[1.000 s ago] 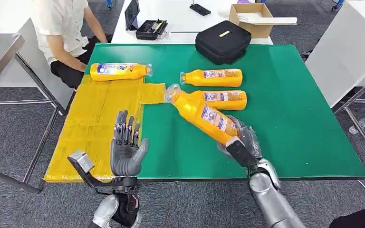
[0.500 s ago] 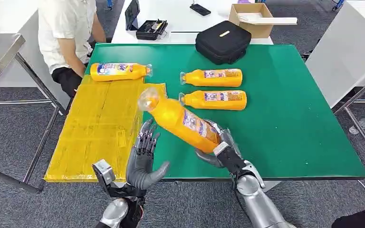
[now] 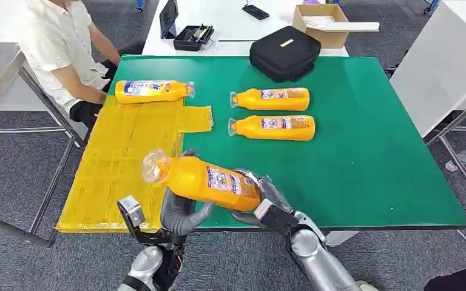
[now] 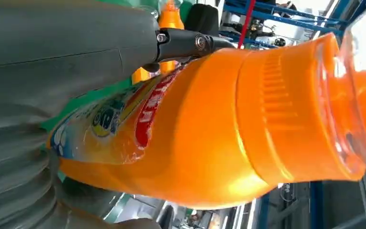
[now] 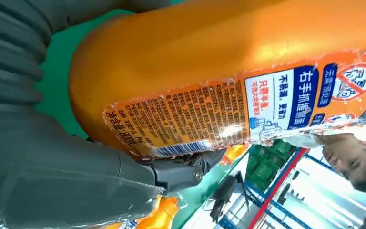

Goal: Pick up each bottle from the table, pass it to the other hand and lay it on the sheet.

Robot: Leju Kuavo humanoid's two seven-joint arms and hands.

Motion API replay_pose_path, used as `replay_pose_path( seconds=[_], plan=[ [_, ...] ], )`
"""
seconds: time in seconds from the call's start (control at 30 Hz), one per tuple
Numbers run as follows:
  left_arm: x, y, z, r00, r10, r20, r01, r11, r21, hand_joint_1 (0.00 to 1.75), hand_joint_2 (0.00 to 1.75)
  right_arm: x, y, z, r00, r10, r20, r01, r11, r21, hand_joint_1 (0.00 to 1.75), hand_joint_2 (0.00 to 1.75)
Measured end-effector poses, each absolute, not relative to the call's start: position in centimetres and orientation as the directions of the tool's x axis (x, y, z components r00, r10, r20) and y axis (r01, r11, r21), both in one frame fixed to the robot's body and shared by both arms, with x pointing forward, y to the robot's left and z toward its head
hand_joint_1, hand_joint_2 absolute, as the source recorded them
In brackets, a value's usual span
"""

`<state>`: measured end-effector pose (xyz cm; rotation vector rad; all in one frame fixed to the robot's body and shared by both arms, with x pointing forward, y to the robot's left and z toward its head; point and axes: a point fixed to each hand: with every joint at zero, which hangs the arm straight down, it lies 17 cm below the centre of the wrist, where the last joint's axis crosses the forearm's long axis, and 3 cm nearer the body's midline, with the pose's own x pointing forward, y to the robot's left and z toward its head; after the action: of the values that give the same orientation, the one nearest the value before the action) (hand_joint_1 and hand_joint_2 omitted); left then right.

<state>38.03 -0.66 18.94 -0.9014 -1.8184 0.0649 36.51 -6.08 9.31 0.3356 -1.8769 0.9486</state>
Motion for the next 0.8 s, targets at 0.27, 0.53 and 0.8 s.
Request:
replay_pose_path(
  seconds=[0.27, 0.53, 0.8],
  plan=[
    [38.3, -0.4, 18.7, -0.15, 0.611, 0.777, 0.537, 0.71, -0.455, 0.0, 1.75, 35.9, -5.7, 9.3, -0.501, 0.149, 0.853, -0.608, 0.641, -0.469, 1.75, 1.75],
    [38.4, -0.5, 20.0, -0.092, 0.696, 0.713, 0.583, 0.618, -0.528, 0.0, 1.75, 33.9, -4.3, 9.9, -0.507, 0.062, 0.86, -0.67, 0.599, -0.438, 1.75, 1.75],
    [37.6, -0.6, 21.2, -0.096, 0.734, 0.672, 0.63, 0.568, -0.53, 1.75, 1.75, 33.5, -3.9, 10.1, -0.475, 0.016, 0.88, -0.713, 0.58, -0.395, 1.75, 1.75]
  ],
)
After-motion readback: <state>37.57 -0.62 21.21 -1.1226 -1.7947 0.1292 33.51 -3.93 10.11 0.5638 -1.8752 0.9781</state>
